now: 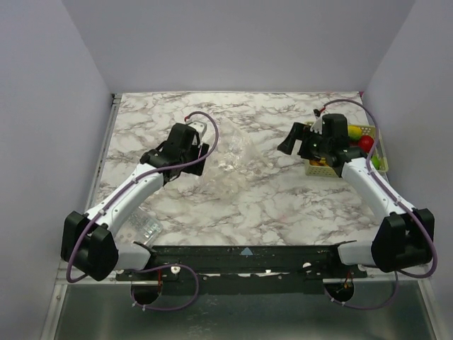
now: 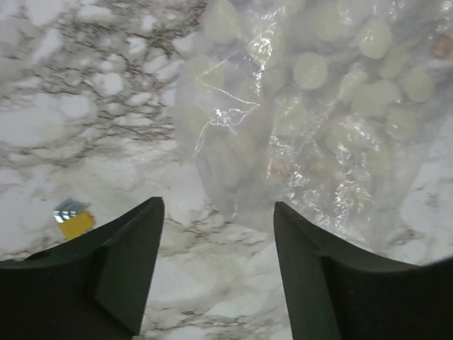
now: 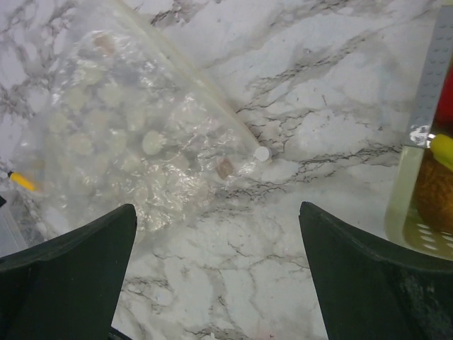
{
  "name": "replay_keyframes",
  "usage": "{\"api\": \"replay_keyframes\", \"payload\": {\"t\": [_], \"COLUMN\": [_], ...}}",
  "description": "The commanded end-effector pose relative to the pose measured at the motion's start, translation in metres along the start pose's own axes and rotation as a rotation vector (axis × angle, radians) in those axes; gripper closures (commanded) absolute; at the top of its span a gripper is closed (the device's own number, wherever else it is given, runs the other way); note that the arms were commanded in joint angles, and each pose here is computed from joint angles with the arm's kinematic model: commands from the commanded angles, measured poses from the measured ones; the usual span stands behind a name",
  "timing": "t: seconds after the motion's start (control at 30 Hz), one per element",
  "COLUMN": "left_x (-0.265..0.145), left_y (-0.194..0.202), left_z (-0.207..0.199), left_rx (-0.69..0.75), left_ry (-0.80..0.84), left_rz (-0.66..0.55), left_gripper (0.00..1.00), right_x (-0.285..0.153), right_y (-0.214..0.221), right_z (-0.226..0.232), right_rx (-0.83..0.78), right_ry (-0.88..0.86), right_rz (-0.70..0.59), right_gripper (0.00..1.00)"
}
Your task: Place the food in the zip-top bag and seal the zipper
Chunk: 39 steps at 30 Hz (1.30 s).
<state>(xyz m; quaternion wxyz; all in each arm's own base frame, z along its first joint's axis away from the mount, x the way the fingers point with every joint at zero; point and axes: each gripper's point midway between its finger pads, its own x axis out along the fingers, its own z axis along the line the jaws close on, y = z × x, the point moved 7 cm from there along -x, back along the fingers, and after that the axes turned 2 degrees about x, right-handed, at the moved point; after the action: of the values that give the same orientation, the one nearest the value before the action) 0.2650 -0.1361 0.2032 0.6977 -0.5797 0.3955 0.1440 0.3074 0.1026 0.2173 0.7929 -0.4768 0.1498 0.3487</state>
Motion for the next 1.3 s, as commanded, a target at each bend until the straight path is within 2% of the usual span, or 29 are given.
{"api": "replay_keyframes", "payload": {"t": [0.0,0.07,0.17,0.27,0.47,0.53,0.7,0.93,1.07,1.17,1.27], "left_x": [-0.036,-0.053,-0.068,-0.072,-0.068,-0.067,-0.073,-0.076,-0.079,-0.080,-0.080], "left_y": [-0.032,-0.045,-0.054,-0.050,-0.037,-0.034,-0.034,-0.031,-0.035,-0.035,-0.034], "left_z": [0.021,0.019,0.000,-0.018,-0.023,-0.031,-0.043,-0.047,-0.047,-0.050,-0.051], "left_rx": [-0.102,-0.144,-0.132,-0.105,-0.068,-0.062,-0.045,-0.030,-0.030,-0.030,-0.027], "left_ry": [-0.218,-0.188,-0.001,0.166,0.167,0.218,0.305,0.328,0.325,0.355,0.362], "left_rz": [-0.110,-0.176,-0.249,-0.267,-0.275,-0.272,-0.262,-0.274,-0.282,-0.281,-0.277], "left_gripper": [0.27,0.27,0.27,0.28,0.28,0.28,0.28,0.28,0.28,0.28,0.28], "right_x": [0.014,0.024,0.044,0.067,0.117,0.134,0.173,0.212,0.219,0.221,0.220], "right_y": [0.013,0.017,0.017,0.012,0.001,0.002,0.002,0.009,0.015,0.020,0.025], "right_z": [0.014,0.022,0.028,0.032,0.032,0.031,0.029,0.019,0.021,0.023,0.024], "right_rx": [-0.058,-0.074,-0.077,-0.085,-0.068,-0.044,0.000,0.021,0.050,0.084,0.104], "right_ry": [-0.084,-0.114,-0.169,-0.225,-0.253,-0.268,-0.311,-0.321,-0.383,-0.443,-0.467], "right_rz": [0.059,0.078,0.107,0.127,0.203,0.235,0.298,0.352,0.374,0.388,0.389], "right_gripper": [0.00,0.00,0.00,0.00,0.00,0.00,0.09,0.23,0.41,0.44,0.56]}}
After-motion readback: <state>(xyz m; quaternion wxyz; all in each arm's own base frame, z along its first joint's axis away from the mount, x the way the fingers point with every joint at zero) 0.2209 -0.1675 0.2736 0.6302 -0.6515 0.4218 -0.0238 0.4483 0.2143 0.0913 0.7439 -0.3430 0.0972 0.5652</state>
